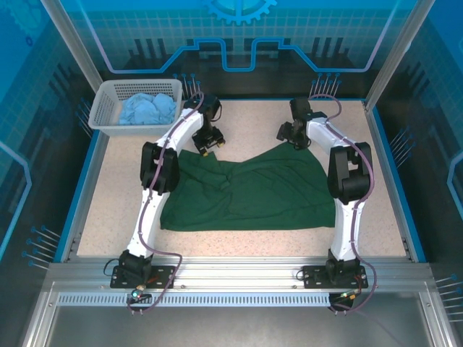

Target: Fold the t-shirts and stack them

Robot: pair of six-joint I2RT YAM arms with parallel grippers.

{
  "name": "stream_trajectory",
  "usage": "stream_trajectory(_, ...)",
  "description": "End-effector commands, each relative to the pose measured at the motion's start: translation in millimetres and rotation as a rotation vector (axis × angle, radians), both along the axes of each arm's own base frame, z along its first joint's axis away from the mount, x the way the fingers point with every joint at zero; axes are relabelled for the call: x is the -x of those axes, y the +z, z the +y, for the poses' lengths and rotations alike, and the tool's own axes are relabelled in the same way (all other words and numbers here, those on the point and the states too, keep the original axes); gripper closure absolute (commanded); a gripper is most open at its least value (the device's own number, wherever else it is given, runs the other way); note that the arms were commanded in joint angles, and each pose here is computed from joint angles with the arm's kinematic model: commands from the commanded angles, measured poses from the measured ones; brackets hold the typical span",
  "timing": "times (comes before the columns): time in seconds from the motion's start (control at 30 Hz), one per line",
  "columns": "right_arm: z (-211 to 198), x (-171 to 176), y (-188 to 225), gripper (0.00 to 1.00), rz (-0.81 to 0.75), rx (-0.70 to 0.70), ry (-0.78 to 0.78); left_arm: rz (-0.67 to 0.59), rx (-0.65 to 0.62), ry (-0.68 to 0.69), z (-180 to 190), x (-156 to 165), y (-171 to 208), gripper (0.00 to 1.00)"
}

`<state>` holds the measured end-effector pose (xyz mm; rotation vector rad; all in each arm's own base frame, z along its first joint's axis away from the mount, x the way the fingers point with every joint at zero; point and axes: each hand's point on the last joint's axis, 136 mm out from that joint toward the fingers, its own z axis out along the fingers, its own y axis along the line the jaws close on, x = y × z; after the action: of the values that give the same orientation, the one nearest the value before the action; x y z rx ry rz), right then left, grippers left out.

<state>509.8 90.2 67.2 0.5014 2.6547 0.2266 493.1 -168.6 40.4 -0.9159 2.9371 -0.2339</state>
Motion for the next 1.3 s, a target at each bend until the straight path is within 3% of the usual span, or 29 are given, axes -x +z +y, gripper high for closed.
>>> stream_trajectory(0.0, -3, 2, -3, 0.36, 0.025, 0.017, 0.008, 0.039, -0.079, -0.039, 8, 9, -5, 0.46)
stream_trajectory(0.7, -10, -1, -7, 0.38, 0.032, -0.006, -0.005, 0.042, -0.127, -0.089, 5, 8, -16, 0.69)
stream_trajectory(0.77, -9, -1, -7, 0.38, 0.031, -0.008, -0.005, 0.040, -0.127, -0.092, 4, 7, -16, 0.68)
stream_trajectory(0.87, -9, -2, -7, 0.38, 0.033, -0.010, -0.003, 0.044, -0.128, -0.101, 3, 8, -19, 0.56)
stream_trajectory(1.27, -11, -2, -10, 0.39, 0.039, -0.016, -0.015, 0.067, -0.174, -0.160, -2, 17, -29, 0.64)
